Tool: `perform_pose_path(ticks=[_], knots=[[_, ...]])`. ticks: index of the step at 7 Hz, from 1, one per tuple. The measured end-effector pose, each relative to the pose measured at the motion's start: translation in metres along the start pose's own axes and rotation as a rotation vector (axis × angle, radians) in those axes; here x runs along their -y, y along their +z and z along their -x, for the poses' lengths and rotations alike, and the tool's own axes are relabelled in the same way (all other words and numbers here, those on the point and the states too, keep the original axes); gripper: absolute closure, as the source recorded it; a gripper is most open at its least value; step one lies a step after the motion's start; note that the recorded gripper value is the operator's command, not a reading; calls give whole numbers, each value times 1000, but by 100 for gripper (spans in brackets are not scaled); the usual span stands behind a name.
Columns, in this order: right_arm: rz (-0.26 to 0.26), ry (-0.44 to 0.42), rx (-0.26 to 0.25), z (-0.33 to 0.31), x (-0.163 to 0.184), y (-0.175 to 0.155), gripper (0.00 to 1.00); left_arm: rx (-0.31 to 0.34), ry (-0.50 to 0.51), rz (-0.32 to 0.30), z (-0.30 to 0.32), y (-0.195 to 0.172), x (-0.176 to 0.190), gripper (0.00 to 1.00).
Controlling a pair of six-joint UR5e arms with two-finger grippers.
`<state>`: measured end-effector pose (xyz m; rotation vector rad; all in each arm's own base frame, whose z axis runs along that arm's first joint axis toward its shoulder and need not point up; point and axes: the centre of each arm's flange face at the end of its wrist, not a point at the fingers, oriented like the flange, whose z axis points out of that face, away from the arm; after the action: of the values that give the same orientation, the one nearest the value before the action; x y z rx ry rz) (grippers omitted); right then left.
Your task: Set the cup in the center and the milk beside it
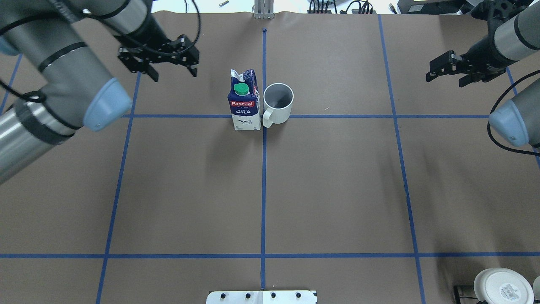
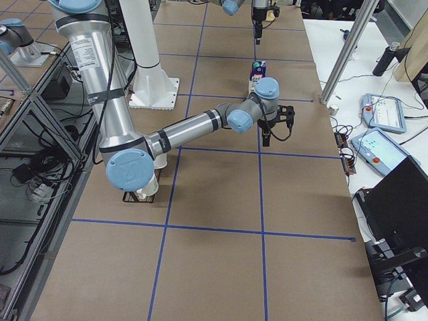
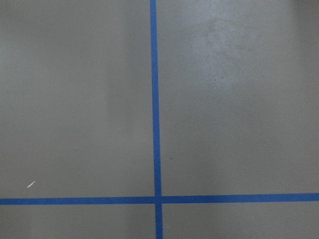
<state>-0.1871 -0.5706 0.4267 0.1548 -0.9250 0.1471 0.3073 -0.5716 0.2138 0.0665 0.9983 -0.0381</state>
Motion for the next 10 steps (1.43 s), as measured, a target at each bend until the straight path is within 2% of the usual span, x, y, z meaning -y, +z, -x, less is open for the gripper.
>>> perform_pose_path(ticks=[2, 3, 4, 5, 7, 8, 10], knots=[[-27, 22, -37, -53, 10, -16, 0, 70, 65, -39, 127, -29, 1, 1], [-16, -3, -63, -85, 17, -32, 0, 116, 135, -47, 196, -44, -1, 1], [20, -35, -106, -117, 23, -47, 0, 164, 201, -31, 267, -52, -11, 1], [74, -54, -149, -147, 24, -58, 0, 204, 218, -6, 331, -56, -25, 1], [161, -83, -195, -206, 13, -73, 0, 251, 129, 11, 419, -66, -36, 1], [179, -81, -202, -232, 3, -78, 0, 265, 76, 16, 452, -70, -43, 1], [205, -17, -216, -278, -24, -80, 0, 277, -6, 29, 496, -72, -54, 1]])
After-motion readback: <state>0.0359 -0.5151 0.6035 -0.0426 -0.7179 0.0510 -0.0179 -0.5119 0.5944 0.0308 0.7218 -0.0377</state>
